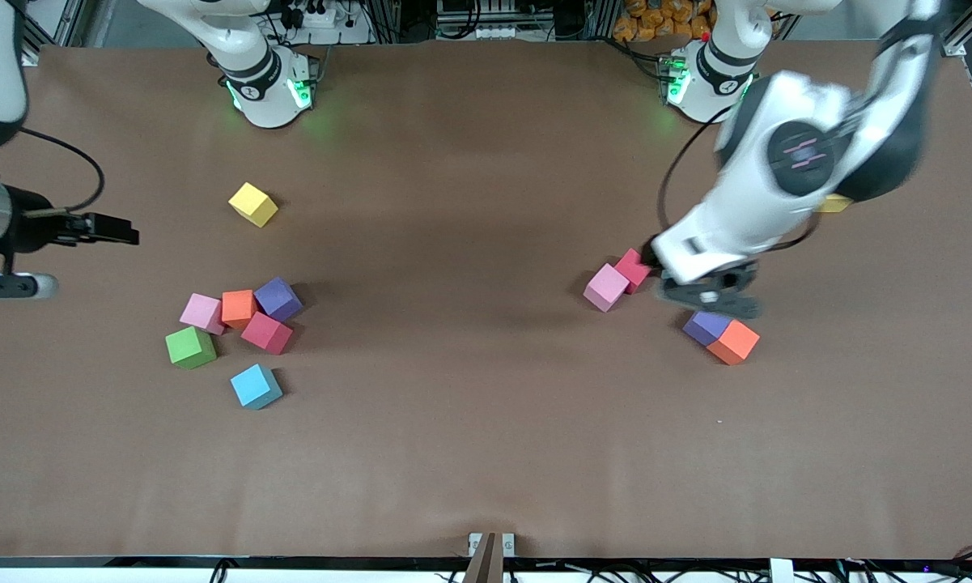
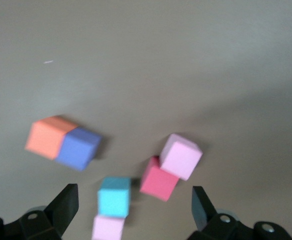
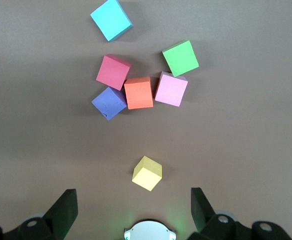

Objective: Form number 2 with 11 blocks
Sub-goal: 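Reach the left gripper to the pink cube while the right gripper reaches blue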

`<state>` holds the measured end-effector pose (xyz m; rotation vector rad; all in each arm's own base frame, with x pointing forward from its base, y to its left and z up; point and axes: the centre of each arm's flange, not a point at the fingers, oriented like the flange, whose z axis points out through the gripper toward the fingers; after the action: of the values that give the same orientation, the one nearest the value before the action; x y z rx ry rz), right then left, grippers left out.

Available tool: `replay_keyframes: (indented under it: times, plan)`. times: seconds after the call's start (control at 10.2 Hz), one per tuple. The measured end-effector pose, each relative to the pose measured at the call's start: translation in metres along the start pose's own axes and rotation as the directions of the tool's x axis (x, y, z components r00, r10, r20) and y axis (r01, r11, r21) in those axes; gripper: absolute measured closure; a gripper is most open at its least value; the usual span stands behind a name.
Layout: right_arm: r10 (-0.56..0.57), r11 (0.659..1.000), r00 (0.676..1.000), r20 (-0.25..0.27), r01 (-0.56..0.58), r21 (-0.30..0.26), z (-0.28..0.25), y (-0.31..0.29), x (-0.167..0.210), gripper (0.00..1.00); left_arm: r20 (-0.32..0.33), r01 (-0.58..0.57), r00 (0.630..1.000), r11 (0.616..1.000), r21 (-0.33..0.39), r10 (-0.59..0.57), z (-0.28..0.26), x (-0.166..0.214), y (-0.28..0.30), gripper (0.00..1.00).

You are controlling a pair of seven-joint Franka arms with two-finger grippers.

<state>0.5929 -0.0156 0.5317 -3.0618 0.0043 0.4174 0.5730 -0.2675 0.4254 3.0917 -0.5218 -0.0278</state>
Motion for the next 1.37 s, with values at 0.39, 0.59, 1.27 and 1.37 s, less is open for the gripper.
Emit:
replay_keyframes:
  times: [0.39,0.59,1.27,1.37]
  plan:
    - [-0.053,0.999,0.999,-0.008,0.052,-0.008,0.07,-0.033,0.025,0.0,0.014,-0.09,0.996,0.996,-0.009,0.09,0.095,-0.027,0.035,0.0]
    - [-0.064,0.998,0.998,0.005,0.064,0.019,0.108,-0.046,0.03,0.0,0.012,-0.16,0.987,0.987,0.027,0.16,0.113,-0.036,0.037,0.0]
    - [-0.361,0.932,0.932,-0.042,0.362,0.014,0.224,-0.074,0.055,0.0,0.039,-0.219,0.975,0.976,0.011,0.218,0.166,-0.048,0.047,0.0]
    - [-0.387,0.922,0.92,-0.06,0.388,0.011,0.238,-0.073,0.054,0.0,0.036,-0.22,0.975,0.976,0.008,0.219,0.175,-0.051,0.047,0.0]
